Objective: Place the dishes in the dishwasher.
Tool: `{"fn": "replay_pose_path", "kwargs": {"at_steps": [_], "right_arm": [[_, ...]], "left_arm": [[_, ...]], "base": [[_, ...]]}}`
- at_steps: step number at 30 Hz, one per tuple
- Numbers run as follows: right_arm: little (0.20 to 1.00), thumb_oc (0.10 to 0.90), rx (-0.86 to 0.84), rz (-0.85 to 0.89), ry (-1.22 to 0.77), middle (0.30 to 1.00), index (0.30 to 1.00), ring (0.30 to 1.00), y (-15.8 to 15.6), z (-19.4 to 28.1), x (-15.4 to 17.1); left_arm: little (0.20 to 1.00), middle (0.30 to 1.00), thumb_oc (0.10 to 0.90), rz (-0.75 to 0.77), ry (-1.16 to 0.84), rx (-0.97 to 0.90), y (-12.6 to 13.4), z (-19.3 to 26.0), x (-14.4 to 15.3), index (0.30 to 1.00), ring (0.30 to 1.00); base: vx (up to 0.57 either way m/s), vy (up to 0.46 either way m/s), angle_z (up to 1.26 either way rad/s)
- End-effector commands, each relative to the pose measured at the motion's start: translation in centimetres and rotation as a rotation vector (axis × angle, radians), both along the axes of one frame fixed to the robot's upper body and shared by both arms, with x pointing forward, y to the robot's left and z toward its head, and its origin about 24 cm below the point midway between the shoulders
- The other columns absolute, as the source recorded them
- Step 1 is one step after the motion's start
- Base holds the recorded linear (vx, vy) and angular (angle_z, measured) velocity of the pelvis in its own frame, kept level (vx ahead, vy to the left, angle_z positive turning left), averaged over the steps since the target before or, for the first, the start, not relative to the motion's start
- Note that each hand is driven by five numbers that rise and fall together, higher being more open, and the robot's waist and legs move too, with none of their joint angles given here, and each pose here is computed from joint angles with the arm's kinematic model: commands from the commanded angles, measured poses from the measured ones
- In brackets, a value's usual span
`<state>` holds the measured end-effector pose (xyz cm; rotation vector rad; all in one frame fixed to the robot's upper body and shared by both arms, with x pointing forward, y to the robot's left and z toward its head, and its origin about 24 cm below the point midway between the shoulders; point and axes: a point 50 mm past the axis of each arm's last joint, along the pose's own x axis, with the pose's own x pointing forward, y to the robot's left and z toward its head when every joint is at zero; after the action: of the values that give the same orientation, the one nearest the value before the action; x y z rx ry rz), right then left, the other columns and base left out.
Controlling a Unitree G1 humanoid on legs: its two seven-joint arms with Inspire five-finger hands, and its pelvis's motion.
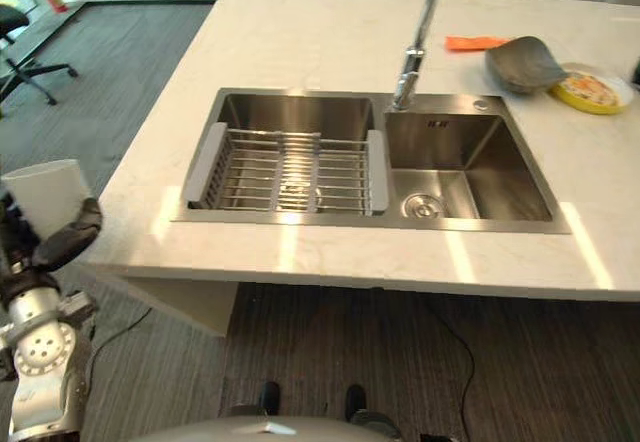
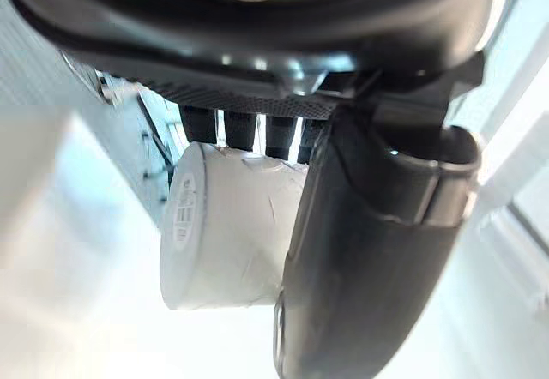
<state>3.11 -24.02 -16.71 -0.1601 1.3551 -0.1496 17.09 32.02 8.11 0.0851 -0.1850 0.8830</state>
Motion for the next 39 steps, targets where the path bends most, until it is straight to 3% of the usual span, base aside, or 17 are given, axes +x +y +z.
{"fn": "replay_pose_path", "kwargs": {"at_steps": [1, 7, 11, 14, 23, 27, 30, 33, 39], "right_arm": [[0.9, 0.8, -0.034, 0.028, -0.123, 0.9, 0.9, 0.9, -0.7, 0.7, 3.8], [0.9, 0.8, -0.136, 0.059, -0.133, 0.9, 0.9, 0.9, -3.0, 1.4, 4.5], [0.9, 0.8, -0.145, -0.034, -0.157, 0.9, 0.9, 0.9, -3.2, 1.5, 4.4], [0.9, 0.8, -0.117, -0.166, -0.172, 0.9, 0.9, 0.9, -2.7, 1.2, 3.8], [0.9, 0.8, -0.111, -0.142, -0.116, 0.9, 0.9, 0.9, -1.4, 0.6, 3.5], [0.9, 0.8, -0.052, -0.068, -0.063, 0.9, 0.9, 0.9, 1.0, -0.2, 2.5], [0.9, 0.8, -0.025, -0.145, -0.094, 0.9, 0.9, 0.9, 1.6, -0.2, 3.1], [0.9, 0.8, 0.01, -0.218, -0.065, 0.9, 0.9, 0.9, 1.9, -0.5, 1.7], [0.9, 0.8, -0.018, -0.304, -0.025, 0.9, 0.9, 0.9, 1.6, -0.6, 0.6]], "left_arm": [[0.3, 0.3, 0.4, 0.039, -0.421, 0.139, -0.1, 6.9, 0.0, 0.3, 0.3], [0.3, 0.3, 0.4, -0.007, -0.451, 0.173, -1.7, 7.7, 1.2, 0.3, 0.3], [0.3, 0.3, 0.4, -0.03, -0.512, 0.171, -2.6, 8.5, 2.0, 0.3, 0.3], [0.3, 0.3, 0.4, -0.047, -0.538, 0.195, -3.3, 9.1, 2.4, 0.3, 0.3], [0.3, 0.3, 0.4, -0.102, -0.436, 0.26, -3.7, 8.7, 2.6, 0.3, 0.3], [0.3, 0.3, 0.4, -0.132, -0.391, 0.261, -3.7, 8.2, 2.5, 0.3, 0.3], [0.3, 0.3, 0.4, -0.224, -0.404, 0.206, -5.3, 7.9, 3.8, 0.3, 0.3], [0.3, 0.3, 0.4, -0.401, -0.375, 0.227, -7.9, 7.9, 5.8, 0.3, 0.3], [0.3, 0.3, 0.4, -0.409, -0.361, 0.298, -8.7, 8.4, 6.6, 0.3, 0.3]], "base": [[-0.08, -0.131, 0.54], [-0.21, -0.092, 1.46], [-0.15, -0.033, 2.41], [-0.11, 0.181, 1.73], [-0.01, 0.24, 1.01], [0.09, 0.346, 0.28], [0.18, 0.271, 1.22], [0.29, 0.18, 1.69], [0.13, -0.065, 1.48]]}}
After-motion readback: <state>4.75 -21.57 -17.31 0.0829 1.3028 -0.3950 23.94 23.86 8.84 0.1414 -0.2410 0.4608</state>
